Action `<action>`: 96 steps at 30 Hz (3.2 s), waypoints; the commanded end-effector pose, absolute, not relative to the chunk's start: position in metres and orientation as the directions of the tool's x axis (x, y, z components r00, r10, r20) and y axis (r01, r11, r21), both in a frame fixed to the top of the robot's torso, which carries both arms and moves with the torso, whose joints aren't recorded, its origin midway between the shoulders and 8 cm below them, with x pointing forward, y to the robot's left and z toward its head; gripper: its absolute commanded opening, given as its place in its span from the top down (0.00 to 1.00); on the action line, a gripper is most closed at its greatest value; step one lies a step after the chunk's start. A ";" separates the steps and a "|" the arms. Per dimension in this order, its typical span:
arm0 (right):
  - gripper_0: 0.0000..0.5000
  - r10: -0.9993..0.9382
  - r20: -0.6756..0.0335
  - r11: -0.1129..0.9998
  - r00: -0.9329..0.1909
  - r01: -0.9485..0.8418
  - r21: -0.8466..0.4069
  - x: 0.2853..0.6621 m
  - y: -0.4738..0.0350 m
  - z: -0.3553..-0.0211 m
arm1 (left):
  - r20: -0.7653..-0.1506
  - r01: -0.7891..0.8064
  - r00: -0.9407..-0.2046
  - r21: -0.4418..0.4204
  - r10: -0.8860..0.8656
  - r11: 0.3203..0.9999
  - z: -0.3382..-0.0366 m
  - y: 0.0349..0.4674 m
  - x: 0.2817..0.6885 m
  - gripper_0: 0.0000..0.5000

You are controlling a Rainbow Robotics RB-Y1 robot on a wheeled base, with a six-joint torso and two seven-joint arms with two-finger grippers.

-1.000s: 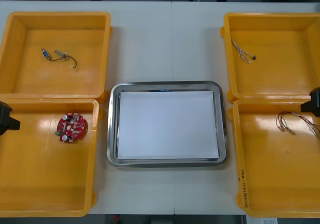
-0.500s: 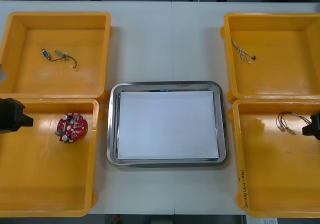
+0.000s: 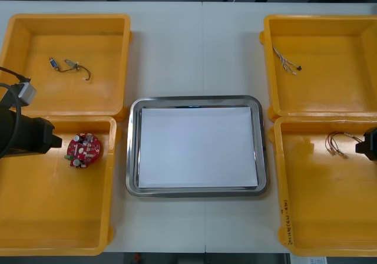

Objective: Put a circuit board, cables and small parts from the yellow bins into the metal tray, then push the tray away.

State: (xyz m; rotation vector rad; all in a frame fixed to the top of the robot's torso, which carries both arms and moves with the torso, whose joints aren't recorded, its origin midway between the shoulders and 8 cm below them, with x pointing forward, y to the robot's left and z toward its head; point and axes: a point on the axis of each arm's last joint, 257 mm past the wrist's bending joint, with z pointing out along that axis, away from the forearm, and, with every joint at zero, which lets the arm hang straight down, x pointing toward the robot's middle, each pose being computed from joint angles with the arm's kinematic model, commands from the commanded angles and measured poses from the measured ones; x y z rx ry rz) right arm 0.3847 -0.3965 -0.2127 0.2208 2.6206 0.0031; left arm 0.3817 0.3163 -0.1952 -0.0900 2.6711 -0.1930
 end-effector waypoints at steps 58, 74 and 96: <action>0.00 0.127 -0.605 0.992 -0.786 0.115 0.060 0.421 -0.394 -0.307 | -0.429 0.049 -0.903 -0.157 -0.023 0.986 -0.291 0.284 0.389 0.00; 0.00 0.133 -0.606 0.991 -0.784 0.099 0.089 0.425 -0.379 -0.312 | -0.446 0.041 -0.894 -0.140 -0.026 0.989 -0.293 0.292 0.391 0.00; 1.00 0.128 -0.614 0.992 -0.779 0.090 0.092 0.428 -0.377 -0.309 | -0.436 0.039 -0.899 -0.146 -0.029 0.989 -0.301 0.292 0.385 0.83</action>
